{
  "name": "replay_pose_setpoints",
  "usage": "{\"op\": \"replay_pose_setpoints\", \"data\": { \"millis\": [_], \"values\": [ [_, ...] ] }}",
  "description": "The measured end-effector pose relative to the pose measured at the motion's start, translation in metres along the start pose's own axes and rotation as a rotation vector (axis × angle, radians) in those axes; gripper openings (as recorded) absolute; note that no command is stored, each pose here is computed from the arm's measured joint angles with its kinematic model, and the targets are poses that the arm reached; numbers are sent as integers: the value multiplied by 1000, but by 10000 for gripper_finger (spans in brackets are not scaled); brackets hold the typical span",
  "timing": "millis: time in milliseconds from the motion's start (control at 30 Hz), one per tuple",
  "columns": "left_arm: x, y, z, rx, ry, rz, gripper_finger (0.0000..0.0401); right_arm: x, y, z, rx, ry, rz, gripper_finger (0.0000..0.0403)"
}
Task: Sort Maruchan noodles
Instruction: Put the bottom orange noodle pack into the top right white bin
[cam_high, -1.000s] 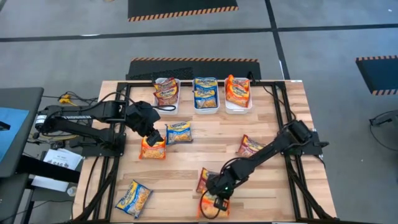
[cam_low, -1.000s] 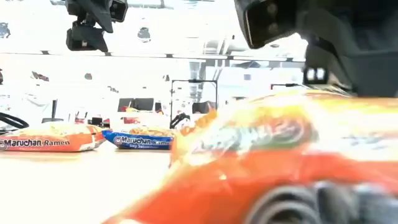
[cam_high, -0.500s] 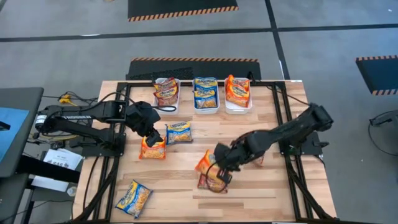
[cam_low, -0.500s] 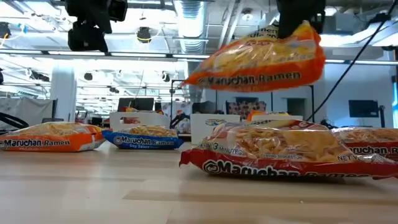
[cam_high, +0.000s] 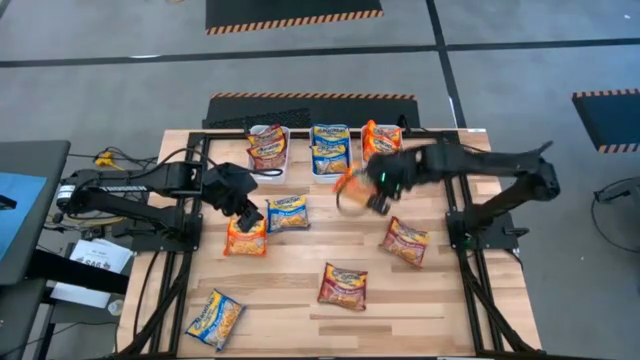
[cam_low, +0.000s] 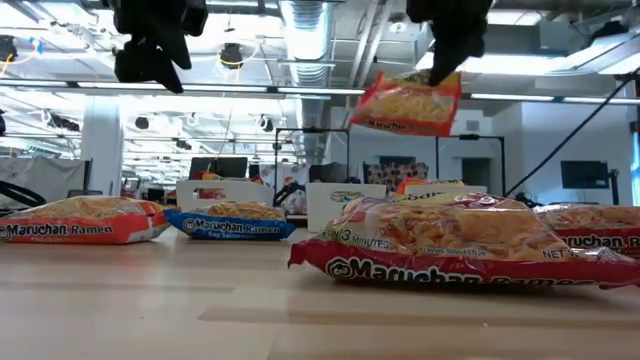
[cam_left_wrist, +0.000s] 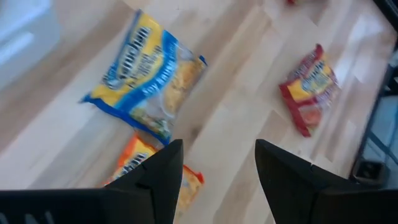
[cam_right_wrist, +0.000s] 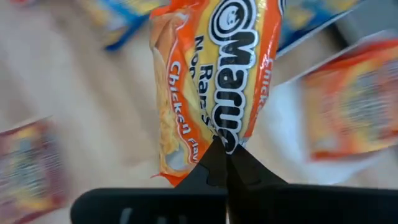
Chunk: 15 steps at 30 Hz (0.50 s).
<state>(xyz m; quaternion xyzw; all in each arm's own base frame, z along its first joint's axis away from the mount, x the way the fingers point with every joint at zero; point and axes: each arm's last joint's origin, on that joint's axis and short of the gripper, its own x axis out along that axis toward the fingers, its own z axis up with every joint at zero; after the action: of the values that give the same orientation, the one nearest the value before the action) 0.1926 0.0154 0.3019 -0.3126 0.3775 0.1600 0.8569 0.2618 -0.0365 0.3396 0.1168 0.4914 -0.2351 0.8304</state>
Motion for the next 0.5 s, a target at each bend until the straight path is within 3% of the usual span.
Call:
{"op": "replay_pose_setpoints", "data": {
  "millis": [267,500],
  "values": [
    [-1,13,9,-17,-95,129,185,0,-88,13,-226,13,-178,5],
    [-3,27,18,-72,-160,227,185,27,-127,20,-399,127,-226,5]
  ]
}}
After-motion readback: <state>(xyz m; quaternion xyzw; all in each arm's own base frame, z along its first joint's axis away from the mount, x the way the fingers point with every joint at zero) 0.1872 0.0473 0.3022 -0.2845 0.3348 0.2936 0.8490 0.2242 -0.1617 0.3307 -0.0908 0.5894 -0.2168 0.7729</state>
